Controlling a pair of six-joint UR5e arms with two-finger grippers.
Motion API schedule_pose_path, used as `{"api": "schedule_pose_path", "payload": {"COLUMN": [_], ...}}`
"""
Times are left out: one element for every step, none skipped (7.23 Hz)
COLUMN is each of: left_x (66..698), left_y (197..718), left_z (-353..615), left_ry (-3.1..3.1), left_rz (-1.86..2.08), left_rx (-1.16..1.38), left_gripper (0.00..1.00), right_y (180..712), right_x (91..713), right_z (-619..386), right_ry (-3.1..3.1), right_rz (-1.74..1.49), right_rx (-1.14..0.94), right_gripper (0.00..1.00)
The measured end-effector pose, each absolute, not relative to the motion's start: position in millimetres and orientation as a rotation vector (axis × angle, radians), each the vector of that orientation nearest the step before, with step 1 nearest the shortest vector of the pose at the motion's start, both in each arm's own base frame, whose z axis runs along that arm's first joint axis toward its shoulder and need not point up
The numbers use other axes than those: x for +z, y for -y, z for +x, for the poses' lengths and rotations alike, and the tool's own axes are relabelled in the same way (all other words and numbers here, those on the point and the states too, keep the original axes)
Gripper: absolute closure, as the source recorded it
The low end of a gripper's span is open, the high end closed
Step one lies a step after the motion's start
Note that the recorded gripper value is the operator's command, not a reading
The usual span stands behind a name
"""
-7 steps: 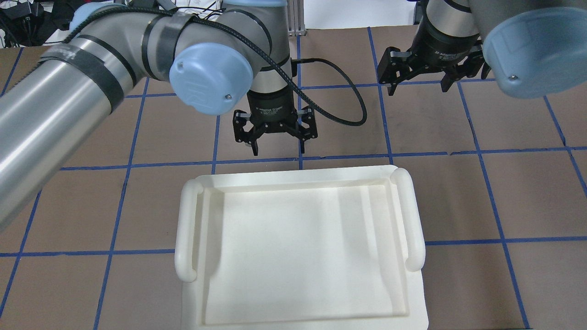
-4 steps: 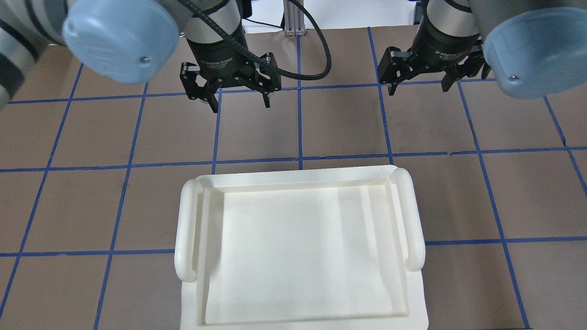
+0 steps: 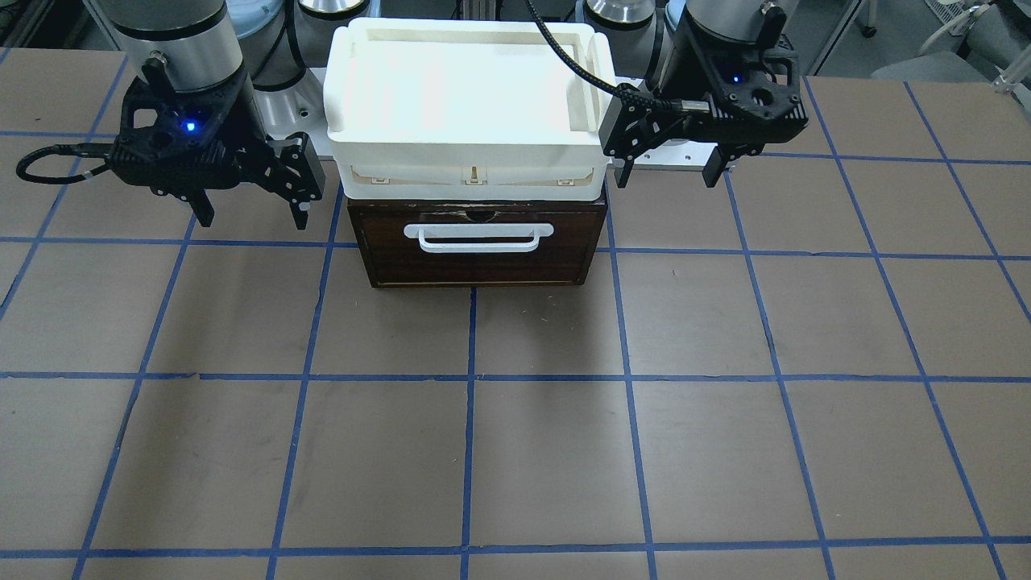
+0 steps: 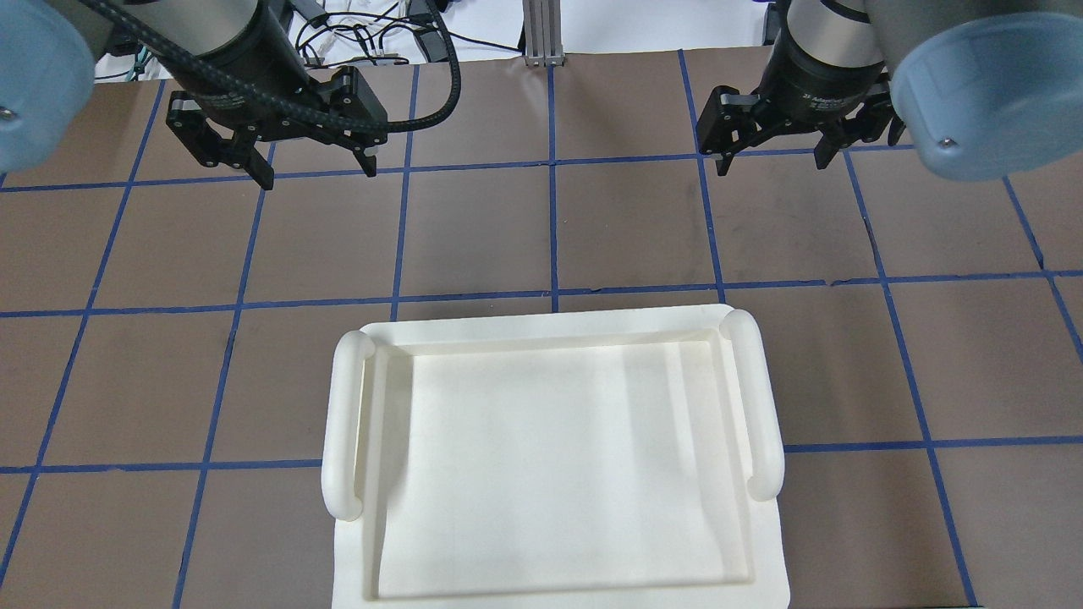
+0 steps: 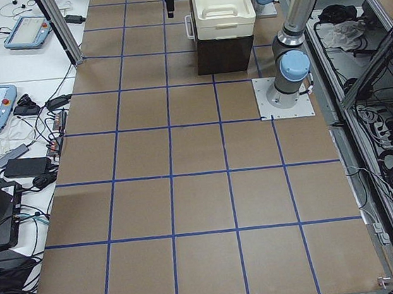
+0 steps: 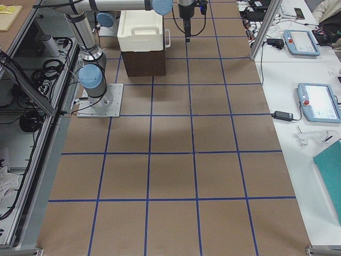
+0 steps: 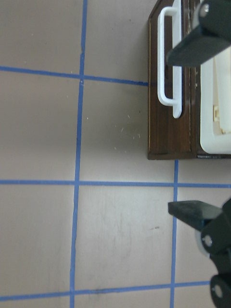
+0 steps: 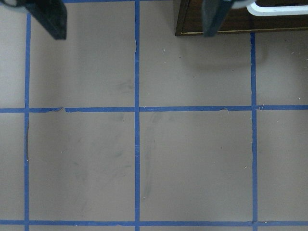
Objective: Put scissors in drawer and close it
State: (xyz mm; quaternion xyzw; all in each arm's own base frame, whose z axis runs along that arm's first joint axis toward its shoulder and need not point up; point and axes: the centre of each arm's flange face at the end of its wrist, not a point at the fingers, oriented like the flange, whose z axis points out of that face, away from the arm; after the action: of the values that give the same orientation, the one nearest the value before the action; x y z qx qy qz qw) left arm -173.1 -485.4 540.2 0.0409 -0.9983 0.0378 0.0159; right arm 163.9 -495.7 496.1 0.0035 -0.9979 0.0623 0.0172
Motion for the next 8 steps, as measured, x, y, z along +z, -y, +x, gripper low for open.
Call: {"api": "schedule_pose_path", "payload": {"left_x": [540.0,538.8,539.7,541.0,542.3,543.1,543.2,543.6], "left_y": [491.1,495.1,495.2,493.7,491.5,489.2,487.5,485.7], "left_z": [-169.4,-167.5,-166.0,-164.8,-164.0,-163.7,-163.5,-163.3], "left_ry": [3.103,3.106,3.114,3.123,3.127,3.129,3.130,3.132], "left_rz": [0.134,0.138,0.141,0.142,0.143,0.143,0.143,0.144], "left_rx": [0.146,0.158,0.167,0.172,0.173,0.172,0.169,0.165], "left_gripper": [0.00,0.00,0.00,0.00,0.00,0.00,0.00,0.00], "right_y": [495.5,495.4,495.3,495.3,495.4,495.3,495.2,495.2], "right_x": [496.3,496.4,496.5,496.4,496.2,496.2,496.3,496.4], "right_z": [163.9,163.9,163.9,163.9,163.9,163.8,163.9,163.9], "right_ry": [3.101,3.101,3.101,3.101,3.101,3.101,3.101,3.101], "right_rz": [0.011,0.011,0.011,0.011,0.011,0.011,0.011,0.011], "right_rx": [0.194,0.193,0.193,0.193,0.192,0.192,0.192,0.192], "right_gripper": [0.00,0.00,0.00,0.00,0.00,0.00,0.00,0.00]}}
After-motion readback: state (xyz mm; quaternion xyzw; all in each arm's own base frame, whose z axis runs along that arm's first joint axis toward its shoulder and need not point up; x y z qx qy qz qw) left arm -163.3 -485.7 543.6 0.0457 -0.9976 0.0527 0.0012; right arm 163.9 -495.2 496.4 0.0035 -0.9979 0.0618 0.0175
